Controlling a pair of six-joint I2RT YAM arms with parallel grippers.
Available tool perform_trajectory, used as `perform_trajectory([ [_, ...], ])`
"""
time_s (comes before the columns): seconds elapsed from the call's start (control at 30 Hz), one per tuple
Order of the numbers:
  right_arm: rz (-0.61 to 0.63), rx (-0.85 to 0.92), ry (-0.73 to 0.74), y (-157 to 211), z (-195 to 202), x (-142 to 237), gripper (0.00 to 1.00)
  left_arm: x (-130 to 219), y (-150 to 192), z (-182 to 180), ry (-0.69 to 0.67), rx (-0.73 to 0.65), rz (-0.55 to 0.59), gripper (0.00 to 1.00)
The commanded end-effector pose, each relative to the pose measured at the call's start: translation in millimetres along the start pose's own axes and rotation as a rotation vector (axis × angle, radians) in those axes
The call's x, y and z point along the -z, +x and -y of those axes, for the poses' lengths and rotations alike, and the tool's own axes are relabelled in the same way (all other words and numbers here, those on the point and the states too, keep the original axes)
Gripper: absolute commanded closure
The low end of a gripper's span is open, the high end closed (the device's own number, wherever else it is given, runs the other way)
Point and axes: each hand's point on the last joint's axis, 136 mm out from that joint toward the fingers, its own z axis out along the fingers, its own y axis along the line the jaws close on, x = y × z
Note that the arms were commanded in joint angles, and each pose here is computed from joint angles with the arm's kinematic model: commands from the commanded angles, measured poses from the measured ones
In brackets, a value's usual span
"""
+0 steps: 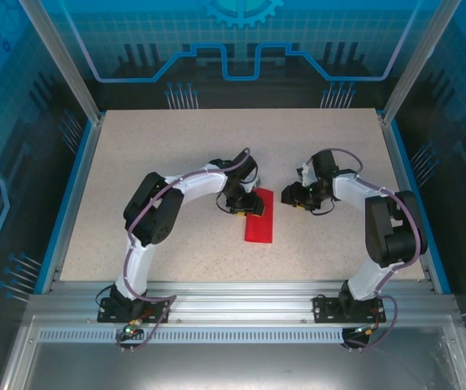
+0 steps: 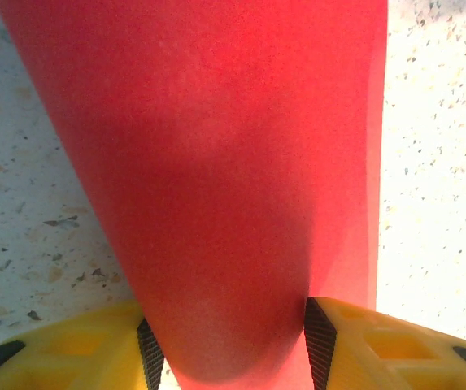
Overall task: Fold a paper plane with a square sheet of paper (fold left side to right side)
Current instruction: First fold in half a square sheet of paper at the center of the table.
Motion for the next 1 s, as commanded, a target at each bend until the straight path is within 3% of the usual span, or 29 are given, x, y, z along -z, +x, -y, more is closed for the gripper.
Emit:
perform_trajectory([
  [0.0, -0.011, -0.007, -0.007, 4, 1, 3, 0.49, -15, 14, 3, -0.015, -0.024, -0.068, 0.48],
  [0.97, -0.052, 0.012, -0.034, 10, -13, -9, 0.49, -22, 11, 2, -0.024, -0.003, -0.077, 0.47],
])
